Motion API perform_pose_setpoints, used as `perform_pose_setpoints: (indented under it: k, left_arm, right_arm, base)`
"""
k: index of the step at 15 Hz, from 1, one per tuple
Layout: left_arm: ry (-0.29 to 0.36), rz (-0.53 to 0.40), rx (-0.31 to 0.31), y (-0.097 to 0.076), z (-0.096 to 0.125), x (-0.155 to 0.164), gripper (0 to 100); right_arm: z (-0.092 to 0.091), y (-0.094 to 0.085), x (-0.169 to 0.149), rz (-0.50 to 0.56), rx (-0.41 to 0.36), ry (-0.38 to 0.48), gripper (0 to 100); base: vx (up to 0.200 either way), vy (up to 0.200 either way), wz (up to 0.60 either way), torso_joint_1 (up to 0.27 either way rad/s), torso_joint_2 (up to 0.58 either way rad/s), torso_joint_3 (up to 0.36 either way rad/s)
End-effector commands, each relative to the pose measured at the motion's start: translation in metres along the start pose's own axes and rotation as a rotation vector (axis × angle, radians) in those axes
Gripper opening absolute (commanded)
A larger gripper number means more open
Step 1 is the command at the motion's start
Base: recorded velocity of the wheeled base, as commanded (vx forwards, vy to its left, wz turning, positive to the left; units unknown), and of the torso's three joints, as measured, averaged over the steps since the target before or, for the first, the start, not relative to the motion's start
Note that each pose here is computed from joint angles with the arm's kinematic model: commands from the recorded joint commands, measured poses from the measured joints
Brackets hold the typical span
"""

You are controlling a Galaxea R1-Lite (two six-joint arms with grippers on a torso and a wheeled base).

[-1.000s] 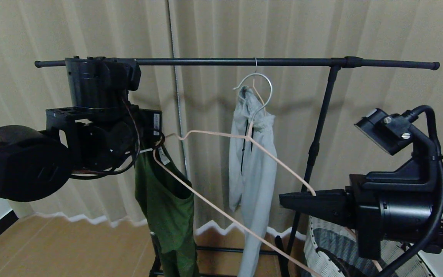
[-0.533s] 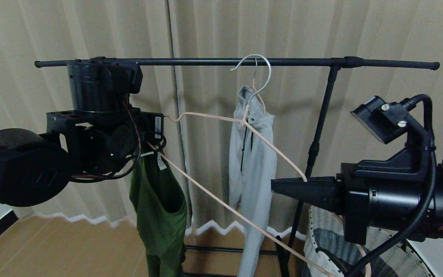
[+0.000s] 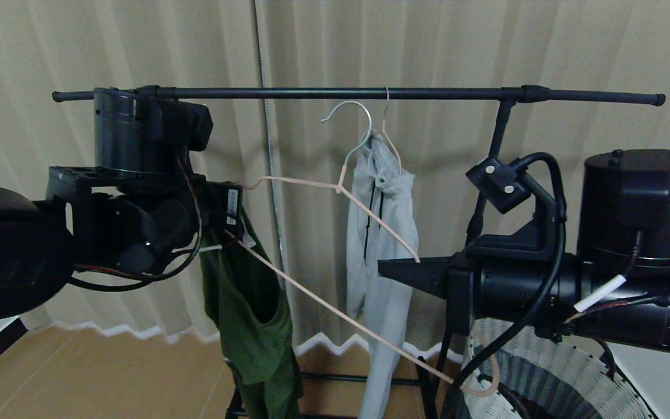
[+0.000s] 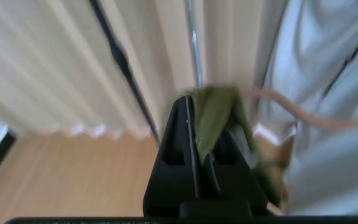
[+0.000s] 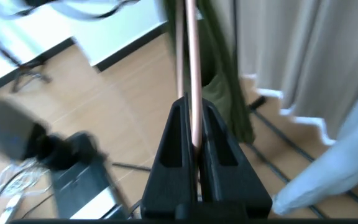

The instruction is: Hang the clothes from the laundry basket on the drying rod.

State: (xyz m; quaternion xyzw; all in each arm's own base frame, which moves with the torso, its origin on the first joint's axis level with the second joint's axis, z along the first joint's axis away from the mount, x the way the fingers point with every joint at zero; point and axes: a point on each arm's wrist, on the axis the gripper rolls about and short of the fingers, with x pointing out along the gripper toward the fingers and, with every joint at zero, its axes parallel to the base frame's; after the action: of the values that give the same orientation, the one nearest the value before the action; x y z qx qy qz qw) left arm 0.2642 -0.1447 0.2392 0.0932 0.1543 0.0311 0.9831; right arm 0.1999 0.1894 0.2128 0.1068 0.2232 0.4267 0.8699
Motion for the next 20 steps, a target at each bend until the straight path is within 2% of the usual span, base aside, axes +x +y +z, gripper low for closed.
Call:
perform_pose_setpoints:
  k: [1, 4, 7, 11, 13, 16, 20]
  left_arm:
    - [-0.005, -0.014, -0.041, 0.007, 0.008, -0.016, 0]
    - [-0.007, -0.066, -0.096, -0.004, 0.01, -0.028, 0]
    - [-0.01, -0.087, -0.091, -0.008, 0.011, -0.031, 0]
    - [-0.017, -0.059, -0.012, -0.001, 0.013, -0.022, 0]
    - [-0.024, -0.095, -0.004, -0.004, 0.015, -0.018, 0]
    - [-0.072, -0.431, -0.006, -0.021, 0.024, -0.037, 0]
    - [-0.093, -0.673, 0.004, -0.027, 0.03, -0.043, 0]
  right_arm:
    - [-0.007, -0.008, 0.023, -0.034, 0.011, 0.045, 0]
    - [-0.01, -0.011, 0.04, -0.039, 0.014, 0.068, 0]
    - [-0.01, -0.01, 0.043, -0.034, 0.016, 0.07, 0]
    - [-0.012, -0.006, 0.024, -0.03, 0.013, 0.067, 0]
    - [-0.012, -0.005, 0.022, -0.023, 0.013, 0.063, 0]
    - [-0.014, -0.008, 0.031, -0.024, 0.016, 0.075, 0]
    - [-0.011, -0.009, 0.039, -0.021, 0.015, 0.073, 0]
  base:
    - [0.0, 0.0, 0.0, 0.0, 0.0, 0.0]
    - [0.0, 0.0, 0.0, 0.0, 0.0, 0.0]
    - [0.0, 0.0, 0.0, 0.0, 0.0, 0.0]
    - [0.0, 0.0, 0.0, 0.0, 0.0, 0.0]
    - [0.0, 0.0, 0.0, 0.0, 0.0, 0.0]
    - [0.0, 0.0, 0.0, 0.0, 0.0, 0.0]
    - [0.0, 0.0, 0.0, 0.0, 0.0, 0.0]
